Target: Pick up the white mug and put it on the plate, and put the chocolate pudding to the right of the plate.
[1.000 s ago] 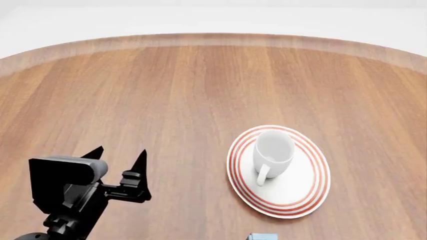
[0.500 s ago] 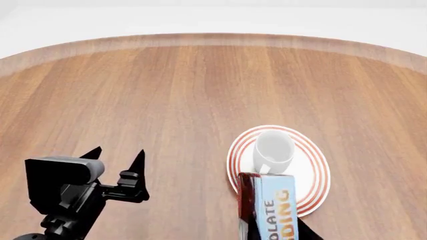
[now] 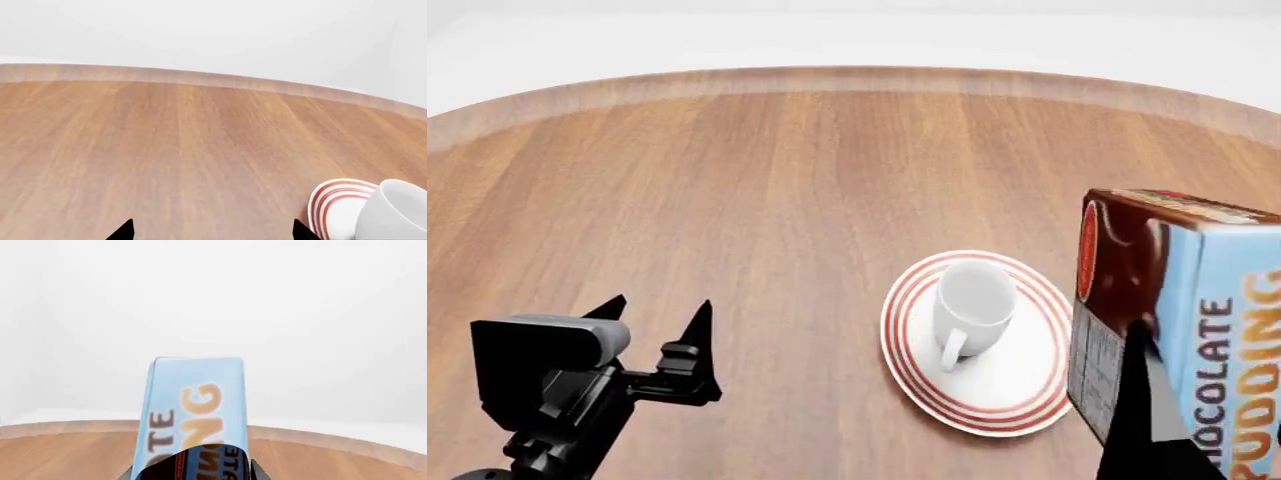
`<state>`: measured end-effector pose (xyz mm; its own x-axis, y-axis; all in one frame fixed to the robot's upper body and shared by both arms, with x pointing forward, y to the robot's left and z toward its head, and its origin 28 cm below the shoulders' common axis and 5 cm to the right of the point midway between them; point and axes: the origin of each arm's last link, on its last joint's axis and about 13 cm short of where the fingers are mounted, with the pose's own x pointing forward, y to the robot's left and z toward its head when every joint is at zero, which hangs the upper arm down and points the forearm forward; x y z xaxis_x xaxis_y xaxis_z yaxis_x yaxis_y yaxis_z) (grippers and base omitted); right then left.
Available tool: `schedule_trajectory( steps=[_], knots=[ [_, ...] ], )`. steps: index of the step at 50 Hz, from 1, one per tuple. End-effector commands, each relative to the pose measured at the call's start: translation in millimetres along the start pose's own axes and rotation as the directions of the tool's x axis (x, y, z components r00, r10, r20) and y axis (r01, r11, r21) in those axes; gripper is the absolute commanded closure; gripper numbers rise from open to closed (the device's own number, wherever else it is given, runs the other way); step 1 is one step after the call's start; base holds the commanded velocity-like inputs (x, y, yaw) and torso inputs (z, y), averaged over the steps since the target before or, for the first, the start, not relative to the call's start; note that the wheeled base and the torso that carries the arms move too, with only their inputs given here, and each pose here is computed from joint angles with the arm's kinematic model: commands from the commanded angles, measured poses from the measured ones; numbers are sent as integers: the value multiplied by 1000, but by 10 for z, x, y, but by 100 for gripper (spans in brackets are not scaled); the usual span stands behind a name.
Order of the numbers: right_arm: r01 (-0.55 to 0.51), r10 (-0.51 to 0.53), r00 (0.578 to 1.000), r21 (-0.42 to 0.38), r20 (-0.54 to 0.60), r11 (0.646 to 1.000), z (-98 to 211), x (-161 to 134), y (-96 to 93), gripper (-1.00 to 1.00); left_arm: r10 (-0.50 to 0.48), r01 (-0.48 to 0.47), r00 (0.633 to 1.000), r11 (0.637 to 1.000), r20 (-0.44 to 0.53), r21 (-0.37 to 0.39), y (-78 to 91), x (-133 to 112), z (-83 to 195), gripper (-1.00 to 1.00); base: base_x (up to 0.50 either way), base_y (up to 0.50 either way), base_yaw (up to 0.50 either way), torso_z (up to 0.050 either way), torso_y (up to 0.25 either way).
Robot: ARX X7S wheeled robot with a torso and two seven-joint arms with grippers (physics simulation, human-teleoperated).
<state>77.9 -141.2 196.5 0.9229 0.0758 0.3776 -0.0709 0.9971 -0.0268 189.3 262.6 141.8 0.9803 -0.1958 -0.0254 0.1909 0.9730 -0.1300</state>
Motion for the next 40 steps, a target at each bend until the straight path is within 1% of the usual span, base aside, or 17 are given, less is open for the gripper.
schedule_trajectory(
  steps=[1,2,3,4,7,13,17,19,21,23,24,26,29,32,35,36,40],
  knots=[
    [202,-189,957,-37,219,979,591,723,-152,100,-25,26,999,1000,24,-11,-21,24,11,-100,0,0,0,0,0],
    [236,-231,949,1,216,972,670,750,-152,100,-25,26,999,1000,22,-10,-21,28,7,-100,0,0,0,0,0],
    [250,-236,944,-33,230,968,715,776,-167,100,-26,26,999,1000,22,-11,-23,29,5,-100,0,0,0,0,0],
    [262,-266,946,43,184,964,730,763,-150,100,-27,27,999,1000,21,-9,-26,28,1,-100,0,0,0,0,0],
    [284,-284,945,19,160,959,709,764,-156,100,-26,26,1000,1000,18,-10,-23,31,-9,-100,0,0,0,0,0],
    [359,-363,926,54,100,932,494,996,-438,100,-26,26,1000,1000,11,-10,-24,42,-24,-100,0,0,0,0,0],
    [372,-374,923,39,92,928,458,1036,-500,100,-27,27,1000,1000,10,-11,-24,45,-29,-100,0,0,0,0,0],
    [415,-415,908,23,60,910,436,1152,-665,100,-30,30,1000,1000,10,-8,-35,48,-32,-100,0,0,0,0,0],
    [422,-420,906,-16,56,907,464,1197,-717,100,-31,31,999,1000,10,-6,-37,47,-31,-100,0,0,0,0,0],
    [390,-390,921,-104,15,915,560,1262,-799,100,-31,31,999,999,11,-4,-37,50,-33,-100,0,0,0,0,0],
    [413,-416,909,-192,27,890,586,1270,-833,100,-31,31,999,1000,10,-5,-36,50,-35,-100,0,0,0,0,0],
    [385,-395,919,-199,-11,901,615,1298,-892,100,-31,31,999,1000,7,-5,-34,56,-48,-100,0,0,0,0,0],
    [370,-373,927,-246,37,896,624,1348,-993,100,-31,31,999,999,3,-6,-37,63,-58,-100,0,0,0,0,0],
    [367,-380,925,-214,-23,905,575,1382,-1096,100,-32,32,999,999,-1,-7,-35,81,-72,-100,0,0,0,0,0],
    [368,-394,918,-285,-41,885,471,1407,-1205,100,-33,33,999,999,-5,-5,-38,80,-85,-100,0,0,0,0,0],
    [359,-383,920,-209,-85,909,433,1460,-1223,100,-33,33,999,999,-6,-6,-35,80,-88,-100,0,0,0,0,0],
    [349,-374,916,-172,-145,921,364,1599,-1276,100,-29,29,1000,1000,-7,-8,-20,80,-88,-100,0,0,0,0,0]
  ],
)
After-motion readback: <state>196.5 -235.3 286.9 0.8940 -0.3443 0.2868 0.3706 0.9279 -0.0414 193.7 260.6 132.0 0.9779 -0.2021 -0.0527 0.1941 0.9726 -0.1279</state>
